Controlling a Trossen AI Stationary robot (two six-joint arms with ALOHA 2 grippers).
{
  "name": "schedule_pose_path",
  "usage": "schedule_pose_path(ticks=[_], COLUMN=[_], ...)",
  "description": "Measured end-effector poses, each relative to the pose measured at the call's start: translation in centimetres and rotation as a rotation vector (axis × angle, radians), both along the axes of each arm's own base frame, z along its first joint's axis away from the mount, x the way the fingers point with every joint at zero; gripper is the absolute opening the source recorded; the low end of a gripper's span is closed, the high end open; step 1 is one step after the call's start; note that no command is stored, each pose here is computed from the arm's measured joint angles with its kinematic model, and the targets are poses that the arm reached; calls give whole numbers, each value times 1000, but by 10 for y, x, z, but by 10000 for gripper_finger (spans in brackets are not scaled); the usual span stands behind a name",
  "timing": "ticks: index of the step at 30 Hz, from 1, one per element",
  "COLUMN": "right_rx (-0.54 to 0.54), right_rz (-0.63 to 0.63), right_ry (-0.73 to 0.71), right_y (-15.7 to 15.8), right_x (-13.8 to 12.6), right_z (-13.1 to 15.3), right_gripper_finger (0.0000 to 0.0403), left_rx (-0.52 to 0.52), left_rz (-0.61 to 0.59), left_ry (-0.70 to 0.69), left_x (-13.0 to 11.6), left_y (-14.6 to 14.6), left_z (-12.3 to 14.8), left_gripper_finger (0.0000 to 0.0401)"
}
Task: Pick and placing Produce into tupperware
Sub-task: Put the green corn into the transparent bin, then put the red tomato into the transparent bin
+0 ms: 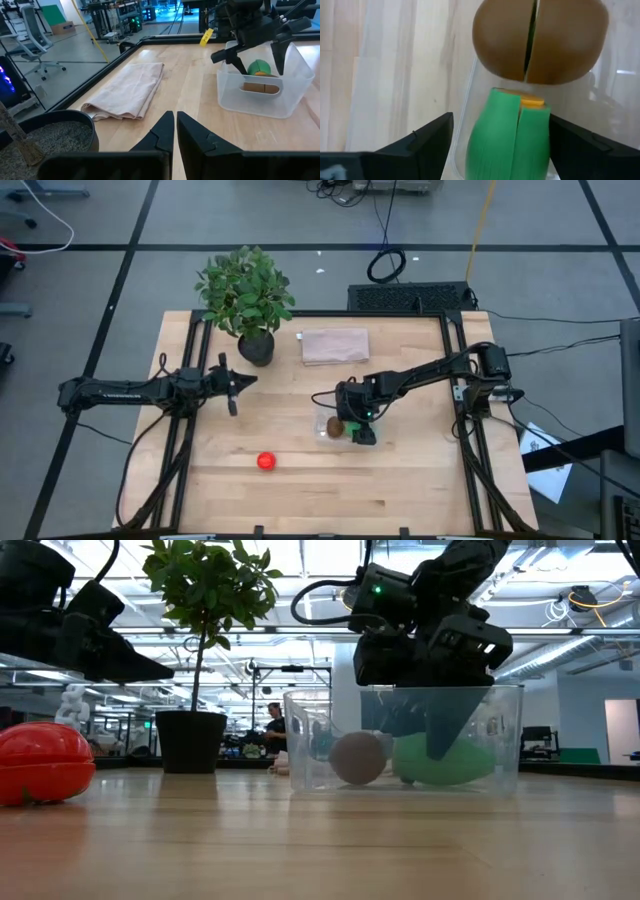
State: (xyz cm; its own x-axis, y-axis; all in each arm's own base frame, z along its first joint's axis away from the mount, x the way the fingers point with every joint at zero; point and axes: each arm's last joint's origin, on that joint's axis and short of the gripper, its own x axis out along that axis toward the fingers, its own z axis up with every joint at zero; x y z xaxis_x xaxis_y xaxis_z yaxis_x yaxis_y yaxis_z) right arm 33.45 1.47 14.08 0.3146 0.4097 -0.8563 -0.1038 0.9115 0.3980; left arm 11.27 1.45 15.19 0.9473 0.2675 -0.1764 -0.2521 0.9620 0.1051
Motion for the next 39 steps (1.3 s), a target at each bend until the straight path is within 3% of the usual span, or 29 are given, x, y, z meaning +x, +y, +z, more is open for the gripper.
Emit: schedule_pose_path(ticks=[14, 26, 31, 39], right_rx=[-8, -157, -180, -199], right_rz=[3, 71, 89, 158], right_ry=[-57, -42, -45, -129], right_y=[1, 1, 1, 1], right_x=[2, 9, 9, 4], right_z=[23, 50, 50, 68], right_gripper_finger=[282, 275, 212, 22], left_rx=[-2, -4, -4, -4], left_rz=[0, 1, 1, 1], left_ry=[4, 3, 6, 10], left_x=[0, 0, 0, 0], left_y=[0, 0, 0, 0], left_z=[0, 0, -1, -1], left_gripper_finger=[26, 26, 26, 26])
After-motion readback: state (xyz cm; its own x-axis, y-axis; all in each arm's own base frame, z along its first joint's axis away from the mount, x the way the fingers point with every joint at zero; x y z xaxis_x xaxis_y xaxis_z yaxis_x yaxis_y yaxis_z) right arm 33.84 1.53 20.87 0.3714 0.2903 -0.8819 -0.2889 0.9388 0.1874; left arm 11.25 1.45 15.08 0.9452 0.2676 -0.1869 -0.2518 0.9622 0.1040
